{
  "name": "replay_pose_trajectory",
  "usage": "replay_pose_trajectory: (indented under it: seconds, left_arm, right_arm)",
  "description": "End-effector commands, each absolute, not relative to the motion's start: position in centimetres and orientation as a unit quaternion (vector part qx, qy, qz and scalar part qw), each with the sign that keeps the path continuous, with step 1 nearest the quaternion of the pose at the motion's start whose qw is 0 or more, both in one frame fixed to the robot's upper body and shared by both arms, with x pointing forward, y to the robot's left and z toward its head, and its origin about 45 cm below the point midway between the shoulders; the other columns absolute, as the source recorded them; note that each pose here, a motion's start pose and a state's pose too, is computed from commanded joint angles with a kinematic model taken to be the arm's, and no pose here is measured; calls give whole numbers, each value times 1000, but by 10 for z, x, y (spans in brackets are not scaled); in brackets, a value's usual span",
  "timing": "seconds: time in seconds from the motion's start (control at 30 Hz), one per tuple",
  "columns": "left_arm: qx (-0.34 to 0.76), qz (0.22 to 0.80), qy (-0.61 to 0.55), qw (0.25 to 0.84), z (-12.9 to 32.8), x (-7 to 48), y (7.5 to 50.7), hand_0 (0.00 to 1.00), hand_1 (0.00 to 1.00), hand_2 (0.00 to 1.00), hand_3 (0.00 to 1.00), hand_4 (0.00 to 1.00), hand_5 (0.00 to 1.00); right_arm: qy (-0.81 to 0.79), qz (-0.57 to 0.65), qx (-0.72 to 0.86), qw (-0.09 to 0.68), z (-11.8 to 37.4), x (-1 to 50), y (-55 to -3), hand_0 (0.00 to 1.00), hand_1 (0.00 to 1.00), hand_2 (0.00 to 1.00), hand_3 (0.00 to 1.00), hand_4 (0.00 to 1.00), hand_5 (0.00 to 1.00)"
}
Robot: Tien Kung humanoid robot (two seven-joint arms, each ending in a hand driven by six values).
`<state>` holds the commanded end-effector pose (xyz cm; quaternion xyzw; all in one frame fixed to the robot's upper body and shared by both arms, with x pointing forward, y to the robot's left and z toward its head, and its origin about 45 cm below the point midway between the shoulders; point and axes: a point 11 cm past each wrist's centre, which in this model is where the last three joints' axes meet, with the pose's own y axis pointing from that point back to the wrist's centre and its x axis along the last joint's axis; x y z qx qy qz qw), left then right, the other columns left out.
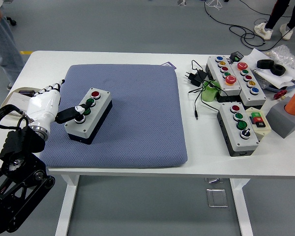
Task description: Pick up the button,place it on the desk,press the button,press the button
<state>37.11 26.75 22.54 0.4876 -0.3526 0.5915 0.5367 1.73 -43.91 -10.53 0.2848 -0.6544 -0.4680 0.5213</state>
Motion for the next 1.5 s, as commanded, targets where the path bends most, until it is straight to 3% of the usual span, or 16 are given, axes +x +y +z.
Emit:
replay_pose_trajectory:
  seconds: [0.27, 0.77, 0.8, 1.17, 1.2, 1.37, 1.4, 1.5]
  left_arm:
    - [485, 579, -336, 562, 215, 373, 252, 925, 998, 998, 998, 998, 959]
    - [528, 550, -340, 551, 189, 380, 251, 913, 995, 998, 998, 998, 971]
    - [532, 545, -342, 551, 188, 380, 250, 832, 973, 998, 998, 998, 980]
    - [556, 507, -354, 555, 187, 384, 243, 784, 955, 998, 993, 998, 986]
    - [559, 504, -355, 555, 186, 384, 242, 681, 883, 998, 961, 998, 983]
    - [576, 481, -354, 558, 182, 387, 240, 681, 883, 998, 961, 998, 983]
    - [579, 478, -354, 558, 182, 388, 240, 544, 757, 900, 963, 998, 822]
    - [585, 472, -354, 557, 181, 389, 241, 544, 757, 900, 963, 998, 822]
  right_arm:
    - [-653, -467, 286, 523, -105, 17, -439, 627, 477, 539, 582, 279, 22]
    - [-652, -466, 285, 526, -105, 14, -441, 627, 477, 539, 582, 279, 22]
    - [-652, -466, 285, 526, -105, 14, -441, 627, 477, 539, 582, 280, 22]
    - [-653, -463, 286, 526, -104, 16, -443, 627, 477, 539, 582, 279, 22]
    - [-653, -463, 286, 526, -104, 17, -443, 627, 477, 539, 582, 279, 22]
    - [-655, -462, 287, 524, -104, 19, -443, 627, 477, 539, 582, 279, 22]
    - [-655, -462, 287, 524, -104, 19, -443, 627, 477, 539, 582, 279, 22]
    - [-655, -462, 287, 524, -104, 19, -443, 627, 477, 539, 582, 279, 22]
